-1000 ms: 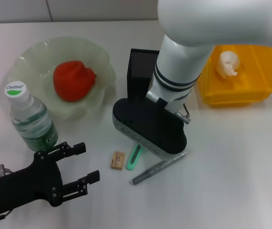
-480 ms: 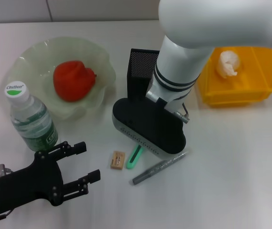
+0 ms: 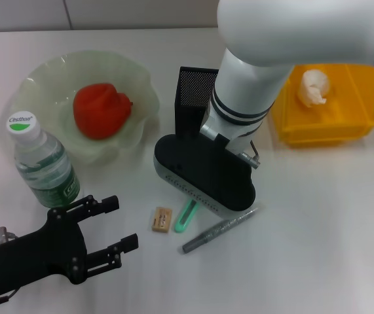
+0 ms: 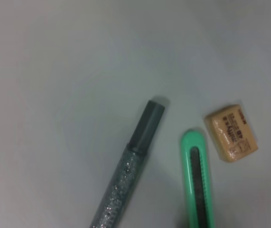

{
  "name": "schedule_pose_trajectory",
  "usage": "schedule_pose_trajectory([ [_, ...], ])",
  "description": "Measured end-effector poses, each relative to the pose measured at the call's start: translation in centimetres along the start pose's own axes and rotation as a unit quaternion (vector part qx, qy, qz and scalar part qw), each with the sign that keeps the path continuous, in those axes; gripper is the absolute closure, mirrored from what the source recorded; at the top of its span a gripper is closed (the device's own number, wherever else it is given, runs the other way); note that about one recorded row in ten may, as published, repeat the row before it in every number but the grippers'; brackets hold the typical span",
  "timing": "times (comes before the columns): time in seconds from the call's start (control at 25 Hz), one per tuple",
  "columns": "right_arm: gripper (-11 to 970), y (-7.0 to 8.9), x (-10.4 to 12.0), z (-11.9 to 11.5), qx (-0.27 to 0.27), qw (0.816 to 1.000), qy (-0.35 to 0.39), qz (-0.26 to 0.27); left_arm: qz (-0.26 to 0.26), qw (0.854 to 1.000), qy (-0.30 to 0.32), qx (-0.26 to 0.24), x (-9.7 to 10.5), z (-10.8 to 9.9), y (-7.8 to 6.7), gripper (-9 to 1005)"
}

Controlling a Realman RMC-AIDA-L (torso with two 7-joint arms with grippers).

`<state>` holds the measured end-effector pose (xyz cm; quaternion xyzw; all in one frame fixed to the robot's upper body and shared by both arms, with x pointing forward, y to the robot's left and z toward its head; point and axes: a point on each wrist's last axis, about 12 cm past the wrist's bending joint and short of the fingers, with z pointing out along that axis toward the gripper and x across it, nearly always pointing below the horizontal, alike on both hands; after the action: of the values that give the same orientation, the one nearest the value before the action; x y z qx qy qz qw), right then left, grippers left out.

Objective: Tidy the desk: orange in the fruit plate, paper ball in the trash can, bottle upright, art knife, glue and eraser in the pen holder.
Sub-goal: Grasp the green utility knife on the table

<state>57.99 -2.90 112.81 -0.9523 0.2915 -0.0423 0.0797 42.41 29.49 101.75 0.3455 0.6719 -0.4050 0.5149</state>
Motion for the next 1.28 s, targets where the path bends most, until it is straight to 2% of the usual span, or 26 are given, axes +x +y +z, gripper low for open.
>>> schedule_pose_trajectory([
  [0.96,556,0.30,0.29,0.43,-0.002,1.000,0.003,-0.003,0.000,1.000,-0.003,0.005,-0.09,0.40,-0.01,244],
  [1.28,552,-0.11,0.26,0.08,0.003,1.000,0.004,-0.001,0.000,1.000,-0.002,0.006,-0.07,0.42,-0.04,244],
])
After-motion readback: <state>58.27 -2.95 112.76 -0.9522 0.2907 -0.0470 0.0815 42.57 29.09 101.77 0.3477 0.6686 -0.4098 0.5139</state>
